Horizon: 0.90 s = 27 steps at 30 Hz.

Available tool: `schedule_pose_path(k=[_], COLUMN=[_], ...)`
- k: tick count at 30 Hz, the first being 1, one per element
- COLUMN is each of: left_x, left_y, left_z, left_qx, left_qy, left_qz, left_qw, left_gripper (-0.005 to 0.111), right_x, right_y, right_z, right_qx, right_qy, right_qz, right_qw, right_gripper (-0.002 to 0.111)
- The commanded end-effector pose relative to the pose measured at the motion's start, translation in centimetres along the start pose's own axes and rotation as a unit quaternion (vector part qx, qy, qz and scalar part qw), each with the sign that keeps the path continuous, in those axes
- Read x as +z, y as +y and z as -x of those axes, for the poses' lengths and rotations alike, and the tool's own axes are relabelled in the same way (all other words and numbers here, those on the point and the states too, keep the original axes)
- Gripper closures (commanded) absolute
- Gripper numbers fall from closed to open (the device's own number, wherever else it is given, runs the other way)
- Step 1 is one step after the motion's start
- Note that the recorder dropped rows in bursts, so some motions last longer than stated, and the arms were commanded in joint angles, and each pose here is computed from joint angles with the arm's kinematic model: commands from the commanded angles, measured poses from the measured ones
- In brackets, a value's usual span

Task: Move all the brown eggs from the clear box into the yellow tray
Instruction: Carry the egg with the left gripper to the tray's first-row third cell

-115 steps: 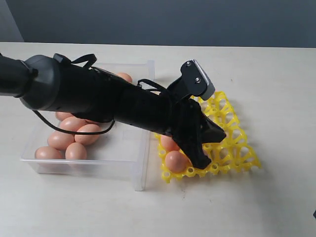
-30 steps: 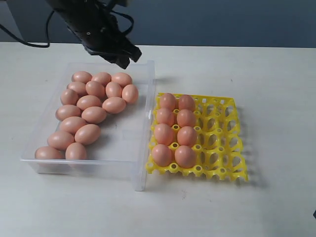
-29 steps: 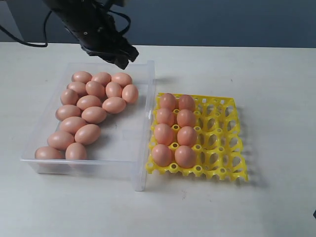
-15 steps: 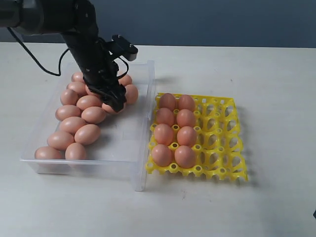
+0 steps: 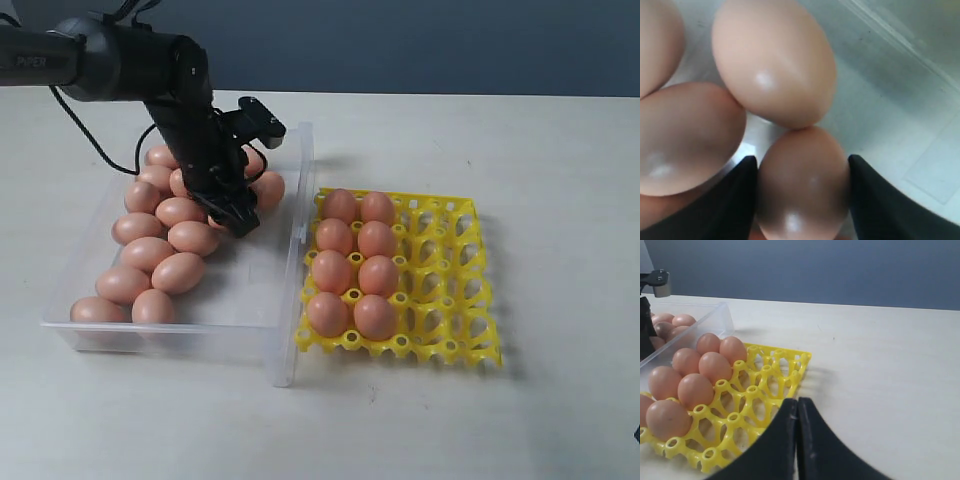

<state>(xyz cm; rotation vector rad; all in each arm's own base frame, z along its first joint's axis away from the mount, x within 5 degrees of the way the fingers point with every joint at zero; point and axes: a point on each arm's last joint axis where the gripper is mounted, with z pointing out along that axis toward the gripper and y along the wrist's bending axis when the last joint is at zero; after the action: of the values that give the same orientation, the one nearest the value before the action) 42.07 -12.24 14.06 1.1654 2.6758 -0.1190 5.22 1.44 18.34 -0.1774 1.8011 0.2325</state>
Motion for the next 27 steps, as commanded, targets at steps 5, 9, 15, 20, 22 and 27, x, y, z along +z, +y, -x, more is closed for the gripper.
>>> schedule_pose_path(k=[5, 9, 15, 20, 22, 27], left_x=[-1.4, -4.4, -10.4, -12.0, -11.2, -9.5], left_y=[-0.1, -0.6, -3.2, -7.9, -10.2, -15.4], left_z=[0.3, 0.8, 2.4, 3.2, 3.4, 4.5], left_qx=[0.006, -0.005, 0.000, 0.038, 0.062, 0.146], left_qy=[-0.013, -0.047, -0.189, -0.348, -0.363, -0.350], left_qz=[0.003, 0.000, -0.067, -0.208, -0.243, -0.208], left_qw=[1.000, 0.999, 0.980, 0.913, 0.897, 0.902], left_gripper=[0.099, 0.106, 0.106, 0.106, 0.106, 0.106], right_x=[0.0, 0.0, 0.0, 0.0, 0.0, 0.0], right_y=[0.0, 0.0, 0.0, 0.0, 0.0, 0.0], right_z=[0.2, 0.2, 0.2, 0.2, 0.2, 0.2], right_qx=[-0.001, -0.001, -0.001, -0.001, -0.001, -0.001], right_qy=[-0.008, -0.008, -0.008, -0.008, -0.008, -0.008], right_qz=[0.001, 0.001, 0.001, 0.001, 0.001, 0.001], right_qw=[1.000, 1.000, 1.000, 1.000, 1.000, 1.000], right_gripper=[0.107, 0.107, 0.107, 0.107, 0.107, 0.107])
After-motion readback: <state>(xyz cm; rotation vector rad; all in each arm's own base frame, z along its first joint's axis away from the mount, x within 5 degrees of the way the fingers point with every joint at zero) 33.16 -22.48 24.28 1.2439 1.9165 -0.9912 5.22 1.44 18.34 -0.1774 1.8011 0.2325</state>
